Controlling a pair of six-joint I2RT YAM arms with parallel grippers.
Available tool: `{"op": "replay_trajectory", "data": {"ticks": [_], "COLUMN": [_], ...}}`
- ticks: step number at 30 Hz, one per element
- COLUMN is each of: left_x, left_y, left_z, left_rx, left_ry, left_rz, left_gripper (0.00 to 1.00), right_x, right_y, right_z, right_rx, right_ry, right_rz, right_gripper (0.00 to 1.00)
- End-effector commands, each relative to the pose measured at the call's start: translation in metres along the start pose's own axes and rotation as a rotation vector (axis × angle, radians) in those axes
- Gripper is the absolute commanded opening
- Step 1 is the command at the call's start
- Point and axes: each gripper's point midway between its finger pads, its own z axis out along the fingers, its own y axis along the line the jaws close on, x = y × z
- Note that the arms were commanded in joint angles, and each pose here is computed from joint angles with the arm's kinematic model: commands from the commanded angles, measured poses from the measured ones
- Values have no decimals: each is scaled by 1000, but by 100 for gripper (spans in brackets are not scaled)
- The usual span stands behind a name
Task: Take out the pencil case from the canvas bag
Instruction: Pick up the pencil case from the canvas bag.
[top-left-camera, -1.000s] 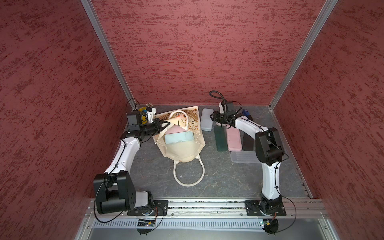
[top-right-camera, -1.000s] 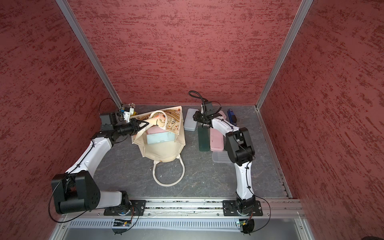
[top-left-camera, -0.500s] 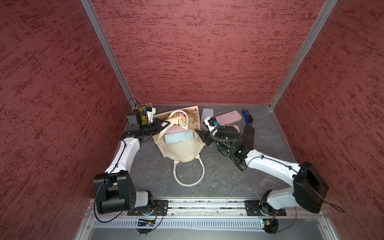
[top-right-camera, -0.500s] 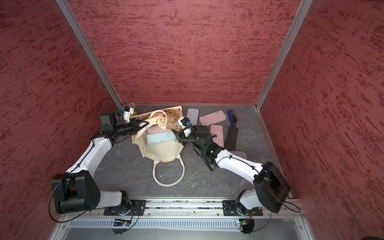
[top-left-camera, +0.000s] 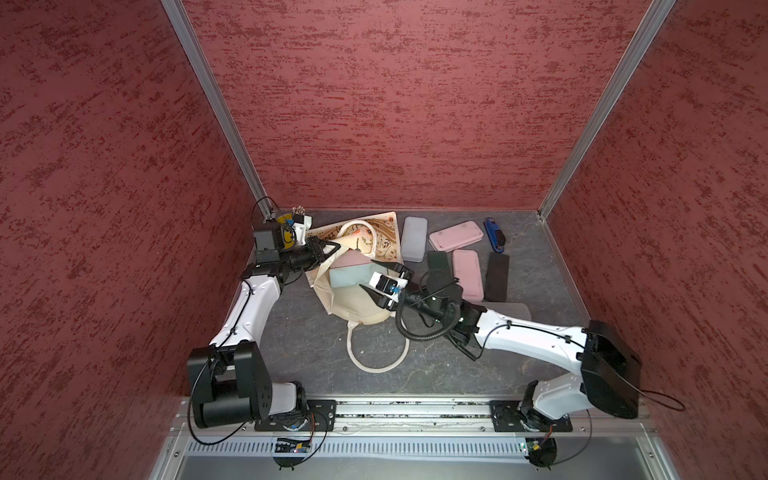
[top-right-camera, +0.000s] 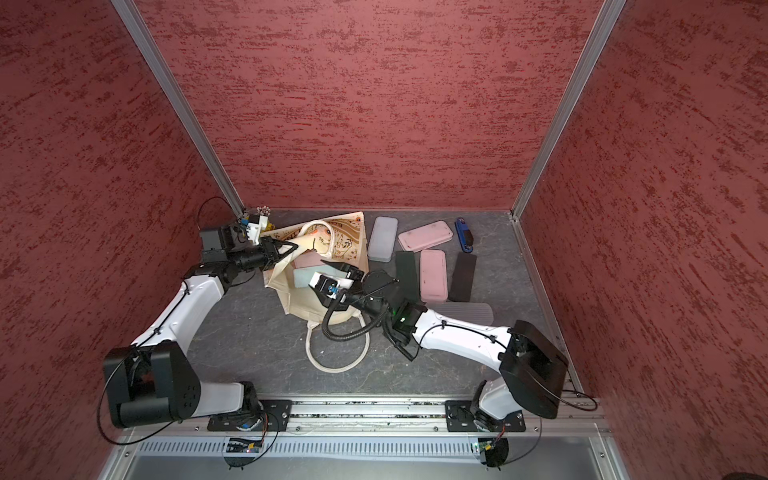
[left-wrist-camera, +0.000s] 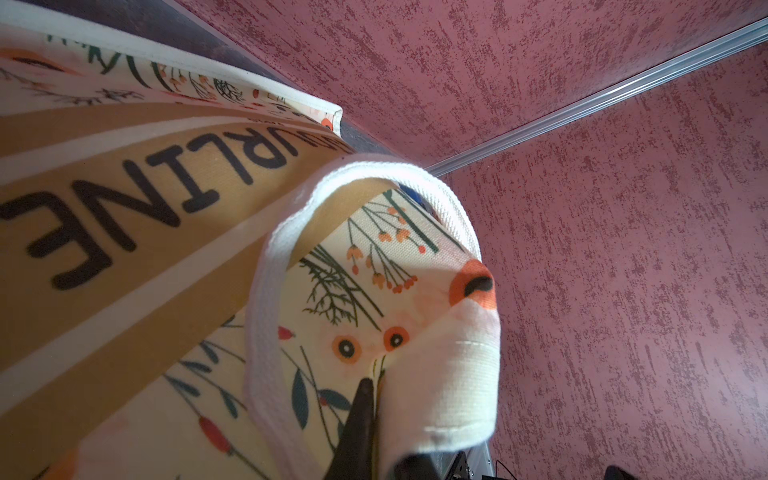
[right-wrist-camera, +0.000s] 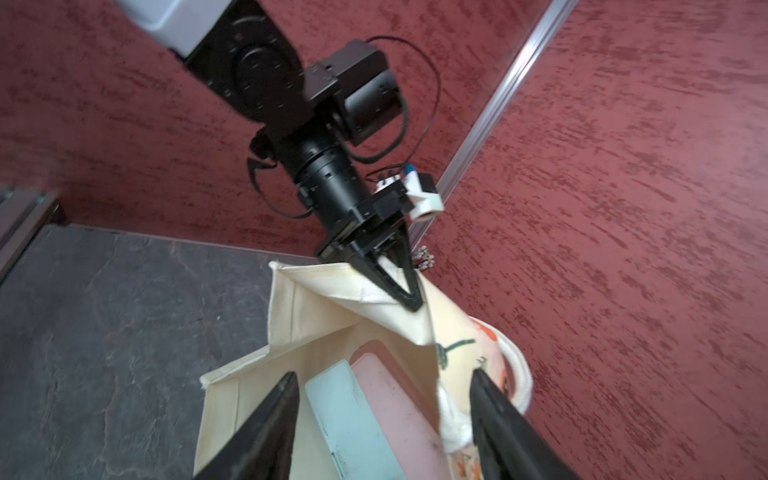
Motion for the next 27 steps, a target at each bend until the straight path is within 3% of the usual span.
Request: {"op": "replay_trajectory", "data": {"ticks": [1,8,25,27], "left_x": [0,1,2,2], "left_y": [2,2,-1,-2], "left_z": [1,1,1,1], "left_rx": [7,8,16,15], "left_ry": [4,3,4,4], "left_rz": [-16,-15,-11,-10], "left_gripper": [3,3,3,3], "right_x": [24,64,51,96], "right_y": [18,40,32,52], "right_z": [14,37,61,48], "right_rx": [-49,-148,-127,-191], "right_ry": [128,296,265,462], "right_rz": [-136,-133,-132,-53], "right_gripper": [65,65,65,66]}}
